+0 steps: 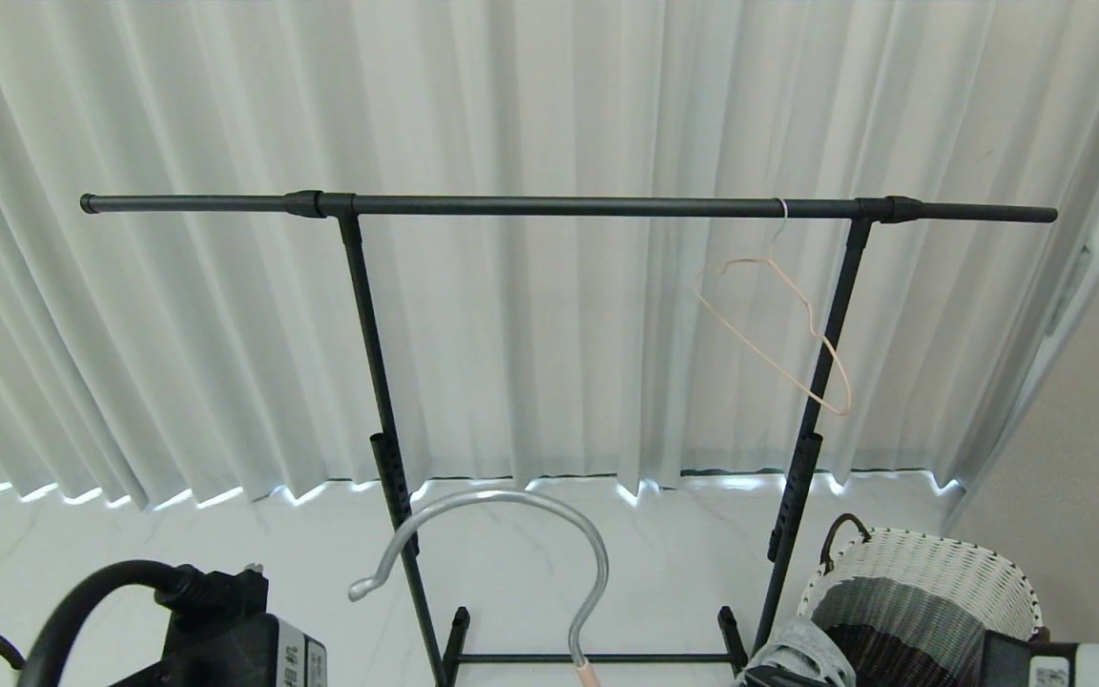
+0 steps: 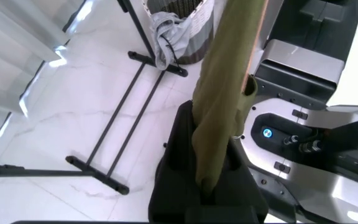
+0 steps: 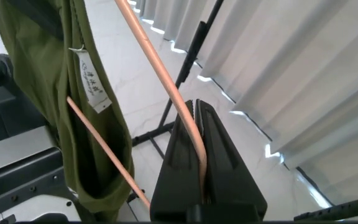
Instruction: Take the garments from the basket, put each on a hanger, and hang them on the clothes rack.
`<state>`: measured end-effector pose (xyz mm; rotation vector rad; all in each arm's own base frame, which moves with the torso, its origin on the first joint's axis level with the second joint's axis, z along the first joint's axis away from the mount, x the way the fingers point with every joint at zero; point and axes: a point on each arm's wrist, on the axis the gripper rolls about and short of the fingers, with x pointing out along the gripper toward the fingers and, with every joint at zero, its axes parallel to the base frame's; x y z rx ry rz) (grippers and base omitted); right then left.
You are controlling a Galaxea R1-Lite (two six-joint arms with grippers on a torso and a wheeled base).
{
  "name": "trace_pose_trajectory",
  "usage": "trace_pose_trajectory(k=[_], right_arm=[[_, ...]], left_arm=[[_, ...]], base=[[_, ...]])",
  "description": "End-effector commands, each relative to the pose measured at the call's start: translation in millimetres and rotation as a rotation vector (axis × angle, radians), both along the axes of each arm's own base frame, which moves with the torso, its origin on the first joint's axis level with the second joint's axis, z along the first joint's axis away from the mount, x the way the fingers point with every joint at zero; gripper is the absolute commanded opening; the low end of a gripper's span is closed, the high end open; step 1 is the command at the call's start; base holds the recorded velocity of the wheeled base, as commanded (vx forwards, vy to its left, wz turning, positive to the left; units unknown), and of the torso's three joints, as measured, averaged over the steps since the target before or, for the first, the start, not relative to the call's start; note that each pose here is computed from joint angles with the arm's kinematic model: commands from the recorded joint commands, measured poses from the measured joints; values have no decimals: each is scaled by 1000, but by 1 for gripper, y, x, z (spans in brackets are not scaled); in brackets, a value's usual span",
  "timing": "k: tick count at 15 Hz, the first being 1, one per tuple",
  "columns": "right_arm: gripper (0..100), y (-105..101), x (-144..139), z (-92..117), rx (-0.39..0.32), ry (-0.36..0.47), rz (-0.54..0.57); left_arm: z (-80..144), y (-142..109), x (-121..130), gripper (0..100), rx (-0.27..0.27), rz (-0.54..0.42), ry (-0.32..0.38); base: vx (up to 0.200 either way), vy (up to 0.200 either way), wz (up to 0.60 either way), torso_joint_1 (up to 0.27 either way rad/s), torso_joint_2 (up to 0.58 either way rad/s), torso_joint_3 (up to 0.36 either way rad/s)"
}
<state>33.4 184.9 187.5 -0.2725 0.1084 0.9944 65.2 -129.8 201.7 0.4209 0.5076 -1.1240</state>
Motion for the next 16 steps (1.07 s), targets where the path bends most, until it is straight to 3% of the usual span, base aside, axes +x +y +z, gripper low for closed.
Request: trace_pose_trajectory(k=[1, 6, 7, 13, 16], right_arm=[[0, 1, 0, 0, 6, -1, 0], [0, 1, 0, -1, 2, 0, -1], [100, 0, 0, -1, 4, 0, -4], [100, -12, 18, 6, 38, -8, -108], [100, -13, 18, 3, 28, -5, -111]], left_arm=[[-1, 0, 0, 0, 3, 1, 1], [-2, 1, 2, 0, 9, 17, -4], [-1, 2, 2, 0, 8, 23, -5], [-2, 8, 2, 0, 23, 95, -54], [-11, 13, 10, 0, 123, 300, -147]], base=[[0, 0, 0, 0, 0, 0], [0, 0, 0, 0, 0, 0], [0, 0, 0, 0, 0, 0], [0, 0, 0, 0, 0, 0], [0, 0, 0, 0, 0, 0]])
